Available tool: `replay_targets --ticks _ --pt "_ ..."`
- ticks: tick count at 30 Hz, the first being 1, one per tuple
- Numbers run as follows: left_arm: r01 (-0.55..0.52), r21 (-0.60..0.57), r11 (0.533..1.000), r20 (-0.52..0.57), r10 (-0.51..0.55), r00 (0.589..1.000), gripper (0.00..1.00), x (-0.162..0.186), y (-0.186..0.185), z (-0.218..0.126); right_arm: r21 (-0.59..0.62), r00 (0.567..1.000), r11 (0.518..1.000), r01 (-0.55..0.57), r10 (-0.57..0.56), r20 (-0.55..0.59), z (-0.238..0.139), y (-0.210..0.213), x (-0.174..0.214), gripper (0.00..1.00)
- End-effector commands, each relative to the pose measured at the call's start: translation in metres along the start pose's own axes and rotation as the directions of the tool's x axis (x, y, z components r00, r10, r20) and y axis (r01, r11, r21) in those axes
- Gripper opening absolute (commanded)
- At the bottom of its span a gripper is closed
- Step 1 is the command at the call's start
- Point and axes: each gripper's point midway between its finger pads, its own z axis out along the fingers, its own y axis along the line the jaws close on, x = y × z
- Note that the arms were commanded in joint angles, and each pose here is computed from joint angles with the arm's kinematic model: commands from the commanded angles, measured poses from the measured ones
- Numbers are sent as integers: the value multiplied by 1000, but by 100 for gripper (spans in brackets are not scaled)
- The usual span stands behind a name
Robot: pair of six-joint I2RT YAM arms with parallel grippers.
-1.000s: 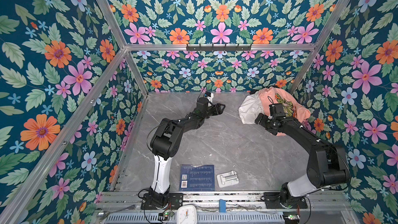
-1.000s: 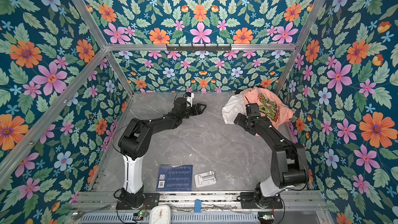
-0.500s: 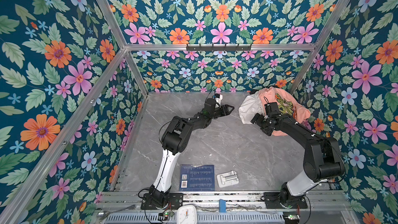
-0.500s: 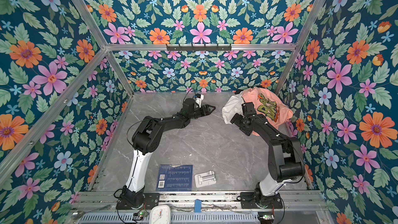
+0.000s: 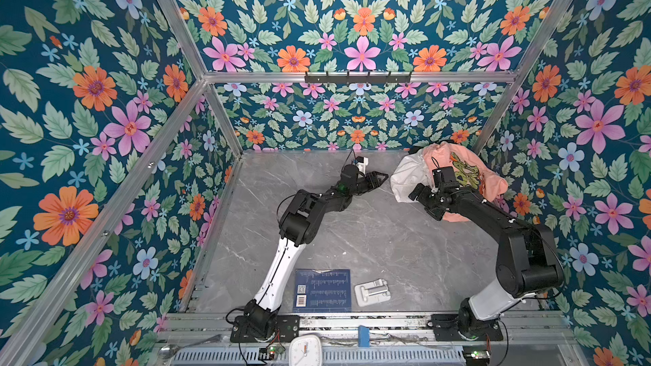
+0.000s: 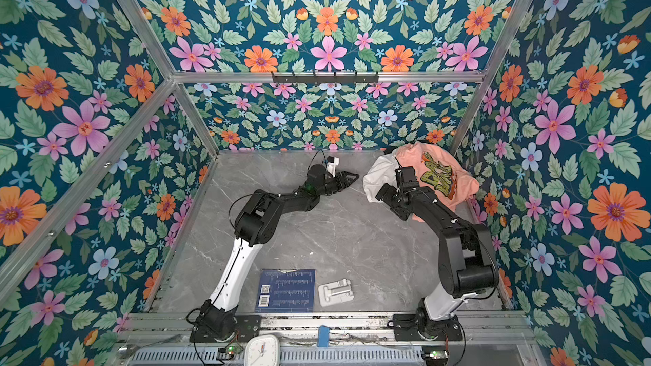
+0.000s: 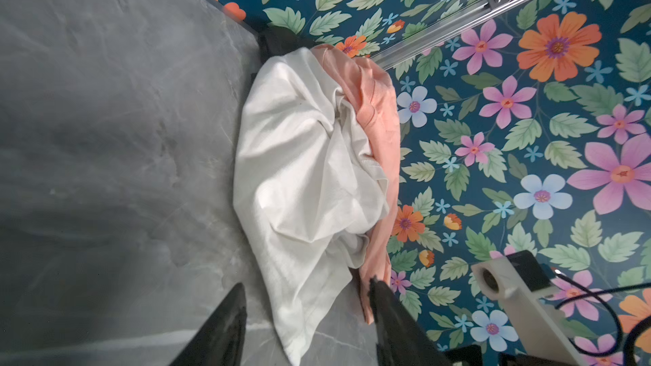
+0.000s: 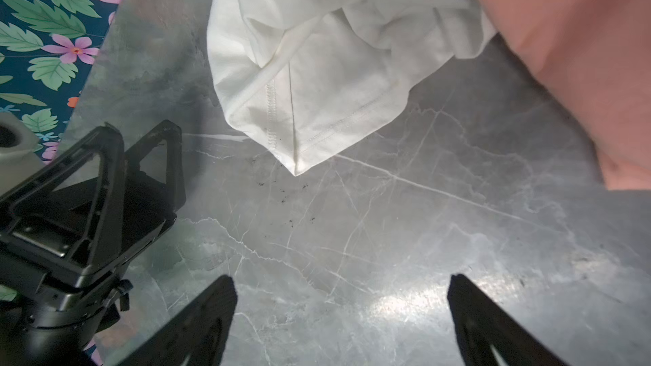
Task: Pick out a specific cloth from the pile
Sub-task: 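Grasp the white shirt edge with the left gripper while right gripper approaches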
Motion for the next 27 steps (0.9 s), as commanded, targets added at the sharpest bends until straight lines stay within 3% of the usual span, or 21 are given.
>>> replay_targets --ticks 1,5,10,27 --pt "28 69 997 33 -31 999 56 -5 -10 4 12 1000 1000 9 -9 6 -1 -2 -1 95" --pt "82 120 989 74 -91 993 50 -6 -7 6 5 1000 1000 12 -12 5 0 -1 0 96" --pt "82 74 994 120 -91 989 51 0 -2 6 -4 1000 1000 0 0 4 2 -2 2 96" --pt "99 16 995 80 -100 992 49 27 8 32 -22 1000 1000 -4 4 12 -2 -1 4 97"
